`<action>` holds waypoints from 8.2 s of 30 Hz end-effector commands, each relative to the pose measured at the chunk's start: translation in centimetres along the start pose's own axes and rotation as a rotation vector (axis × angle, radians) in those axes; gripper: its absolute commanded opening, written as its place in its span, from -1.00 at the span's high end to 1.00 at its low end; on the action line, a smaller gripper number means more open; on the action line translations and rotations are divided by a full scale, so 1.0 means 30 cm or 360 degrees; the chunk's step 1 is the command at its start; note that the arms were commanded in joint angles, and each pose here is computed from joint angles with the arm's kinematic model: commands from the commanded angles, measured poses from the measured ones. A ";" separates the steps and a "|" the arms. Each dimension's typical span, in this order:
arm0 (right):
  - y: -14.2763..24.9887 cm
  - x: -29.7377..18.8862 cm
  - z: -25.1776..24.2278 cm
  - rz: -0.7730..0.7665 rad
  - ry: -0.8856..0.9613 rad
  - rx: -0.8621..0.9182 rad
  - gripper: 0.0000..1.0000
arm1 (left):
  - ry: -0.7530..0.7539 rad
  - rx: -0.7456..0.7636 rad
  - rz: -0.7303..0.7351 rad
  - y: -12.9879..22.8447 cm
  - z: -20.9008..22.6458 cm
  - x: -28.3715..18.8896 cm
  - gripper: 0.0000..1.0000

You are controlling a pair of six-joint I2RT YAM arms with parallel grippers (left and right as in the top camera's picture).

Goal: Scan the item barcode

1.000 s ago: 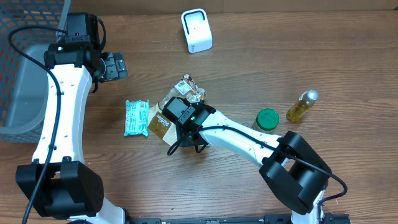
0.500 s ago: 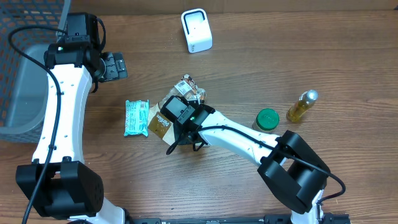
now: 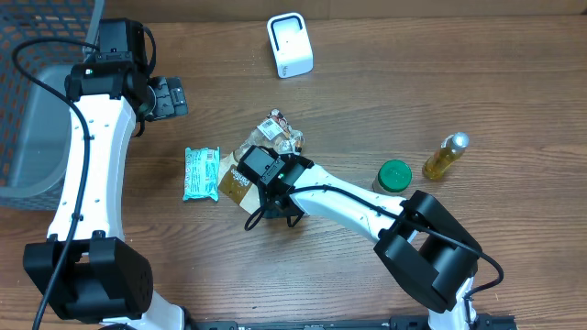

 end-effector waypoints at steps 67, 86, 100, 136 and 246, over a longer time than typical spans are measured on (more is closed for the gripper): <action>0.039 -0.009 -0.129 0.0134 0.0218 0.0035 0.55 | 0.0010 0.0005 -0.0041 -0.017 -0.009 -0.025 -0.99; 0.037 -0.011 -0.126 0.0133 0.0211 0.0035 0.50 | 0.0011 0.0005 -0.0041 -0.017 -0.009 -0.025 -0.99; 0.008 -0.108 -0.094 0.0186 0.0156 -0.0239 0.52 | 0.0011 0.0005 -0.0041 -0.017 -0.010 -0.025 -1.00; -0.044 -0.117 -0.164 0.0054 0.0394 -0.0311 0.05 | 0.0011 0.0005 -0.0041 -0.017 -0.009 -0.025 -0.99; -0.014 0.007 -0.213 0.0017 0.0475 -0.0588 0.93 | 0.0011 0.0005 -0.0041 -0.017 -0.009 -0.025 -0.99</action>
Point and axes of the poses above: each gripper's point midway between its finger pads, its own x axis out along the fingers, its own z axis along the line the jaws close on, y = z × x, the point moved 2 cm from there along -x, back along the fingers, and after that the axes turned 10 degrees about -x, right-handed, at the moved point
